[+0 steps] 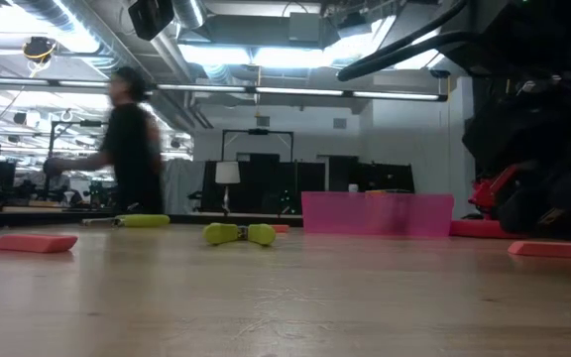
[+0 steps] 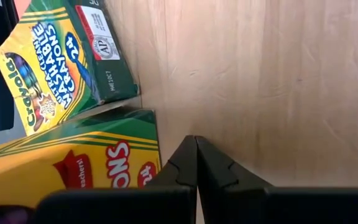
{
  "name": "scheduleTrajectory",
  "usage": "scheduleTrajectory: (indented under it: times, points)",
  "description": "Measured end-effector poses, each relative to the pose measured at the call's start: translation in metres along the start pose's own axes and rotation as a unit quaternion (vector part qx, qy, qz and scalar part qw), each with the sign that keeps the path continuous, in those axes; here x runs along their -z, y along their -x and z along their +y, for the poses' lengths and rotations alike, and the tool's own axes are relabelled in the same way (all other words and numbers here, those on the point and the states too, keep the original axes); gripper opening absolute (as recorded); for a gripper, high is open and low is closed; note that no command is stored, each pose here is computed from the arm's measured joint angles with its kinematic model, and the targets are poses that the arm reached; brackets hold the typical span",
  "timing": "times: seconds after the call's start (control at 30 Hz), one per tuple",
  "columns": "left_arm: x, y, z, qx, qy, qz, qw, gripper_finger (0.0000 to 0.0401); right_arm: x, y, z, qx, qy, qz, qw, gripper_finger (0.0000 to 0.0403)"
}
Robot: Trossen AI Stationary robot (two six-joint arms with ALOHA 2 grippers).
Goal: Pick & Place School Supplies
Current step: Put the yellow crayon box into the red bin
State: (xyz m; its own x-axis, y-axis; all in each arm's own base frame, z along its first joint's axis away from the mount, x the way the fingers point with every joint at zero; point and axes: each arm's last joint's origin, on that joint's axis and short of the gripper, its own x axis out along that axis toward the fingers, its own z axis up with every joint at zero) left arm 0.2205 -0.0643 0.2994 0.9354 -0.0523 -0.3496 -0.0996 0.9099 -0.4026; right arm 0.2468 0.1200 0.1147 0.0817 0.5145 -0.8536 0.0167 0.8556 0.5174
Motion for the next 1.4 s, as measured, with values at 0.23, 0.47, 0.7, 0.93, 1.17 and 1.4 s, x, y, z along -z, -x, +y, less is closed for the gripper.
scheduleTrajectory:
  times: [0.23, 0.47, 0.7, 0.93, 1.17, 1.4]
  points:
    - [0.000, 0.000, 0.000, 0.000, -0.007, 0.000, 1.000, 0.0003, -0.011, 0.009, -0.005, 0.023, -0.002, -0.017, 1.000, 0.0000]
    - [0.000, 0.000, 0.000, -0.001, -0.008, 0.001, 1.000, 0.0003, -0.028, 0.028, -0.015, 0.051, 0.003, -0.036, 0.998, 0.0000]
    - [0.001, 0.000, 0.001, -0.003, -0.015, 0.004, 1.000, 0.0003, -0.056, 0.078, -0.009, 0.067, 0.017, -0.132, 0.989, 0.0000]
    - [0.008, 0.000, 0.005, -0.022, -0.042, 0.040, 0.998, 0.0003, -0.047, 0.154, 0.027, 0.047, 0.062, -0.231, 0.970, 0.0000]
    - [0.020, 0.004, 0.006, -0.061, -0.081, 0.080, 0.992, 0.0003, 0.002, 0.201, 0.085, -0.031, 0.096, -0.187, 0.977, 0.0004]
    - [0.023, 0.005, 0.006, -0.080, -0.097, 0.084, 0.989, 0.0003, 0.028, 0.186, 0.141, -0.066, 0.117, -0.105, 0.985, 0.0050]
